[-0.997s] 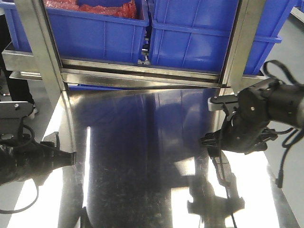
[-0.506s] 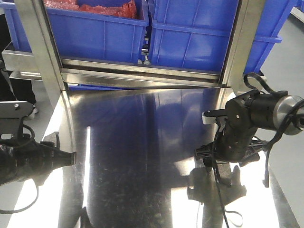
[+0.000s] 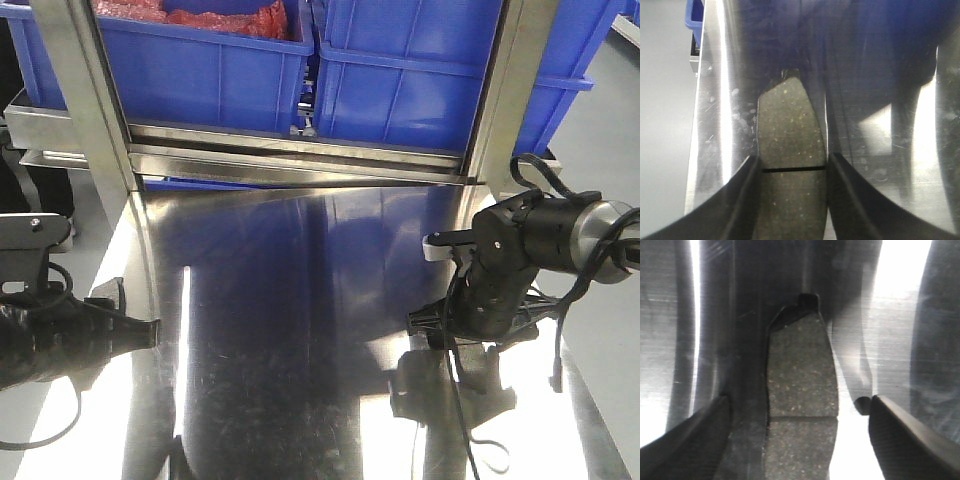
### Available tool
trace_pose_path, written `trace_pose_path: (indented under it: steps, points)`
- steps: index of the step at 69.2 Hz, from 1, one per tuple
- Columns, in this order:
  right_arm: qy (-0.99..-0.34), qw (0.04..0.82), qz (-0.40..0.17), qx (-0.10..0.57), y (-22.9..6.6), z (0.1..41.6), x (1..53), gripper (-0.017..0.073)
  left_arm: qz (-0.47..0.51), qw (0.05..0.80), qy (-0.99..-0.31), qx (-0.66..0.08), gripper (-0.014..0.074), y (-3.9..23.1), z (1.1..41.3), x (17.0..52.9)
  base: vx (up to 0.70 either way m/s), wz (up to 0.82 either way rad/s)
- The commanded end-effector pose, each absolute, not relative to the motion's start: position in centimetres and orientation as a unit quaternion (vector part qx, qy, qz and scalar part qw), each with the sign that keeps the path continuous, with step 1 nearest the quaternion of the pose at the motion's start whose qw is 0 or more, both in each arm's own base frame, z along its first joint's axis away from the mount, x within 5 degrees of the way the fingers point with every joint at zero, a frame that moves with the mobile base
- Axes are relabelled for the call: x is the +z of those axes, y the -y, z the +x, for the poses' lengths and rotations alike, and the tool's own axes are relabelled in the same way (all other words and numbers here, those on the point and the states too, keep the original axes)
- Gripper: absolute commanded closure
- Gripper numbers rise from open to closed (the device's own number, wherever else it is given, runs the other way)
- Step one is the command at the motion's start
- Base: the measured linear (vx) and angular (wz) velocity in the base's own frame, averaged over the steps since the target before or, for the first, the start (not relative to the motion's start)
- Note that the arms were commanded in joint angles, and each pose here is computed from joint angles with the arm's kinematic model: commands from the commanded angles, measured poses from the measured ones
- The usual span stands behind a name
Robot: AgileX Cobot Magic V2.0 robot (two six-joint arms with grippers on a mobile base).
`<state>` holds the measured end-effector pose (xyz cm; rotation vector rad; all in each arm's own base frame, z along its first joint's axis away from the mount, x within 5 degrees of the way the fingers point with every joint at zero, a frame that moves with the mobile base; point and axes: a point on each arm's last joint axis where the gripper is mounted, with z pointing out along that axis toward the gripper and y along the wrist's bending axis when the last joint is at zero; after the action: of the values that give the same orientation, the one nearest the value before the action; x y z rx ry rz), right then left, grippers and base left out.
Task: Move and align brake pads A on conveyor
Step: 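Close the right gripper on the brake pad and lift it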
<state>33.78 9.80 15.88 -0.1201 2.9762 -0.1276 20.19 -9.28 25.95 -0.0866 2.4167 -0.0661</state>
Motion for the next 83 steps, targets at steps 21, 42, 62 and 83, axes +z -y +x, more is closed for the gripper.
trace_pose_path:
  steps: [21,42,62,83]
  points:
    - [-0.992,0.112,-0.043,-0.043,-9.6,34.3,17.4,0.0349,-0.023,0.389,-0.920,-0.042,0.0427,9.4,20.4,27.4,0.00,0.00]
    - [-0.988,0.147,-0.043,-0.034,-9.5,34.2,19.3,0.0500,-0.023,0.389,-0.920,-0.042,0.0427,9.4,20.4,27.4,0.00,0.00]
    - [-0.982,0.183,-0.039,-0.023,-9.4,33.7,21.8,0.0538,-0.023,0.389,-0.920,-0.042,0.0427,9.4,20.4,27.4,0.00,0.00]
    - [-0.975,0.220,-0.030,-0.012,-9.0,32.4,25.2,0.0537,-0.023,0.389,-0.920,-0.042,0.0427,9.4,20.4,27.4,0.00,0.00]
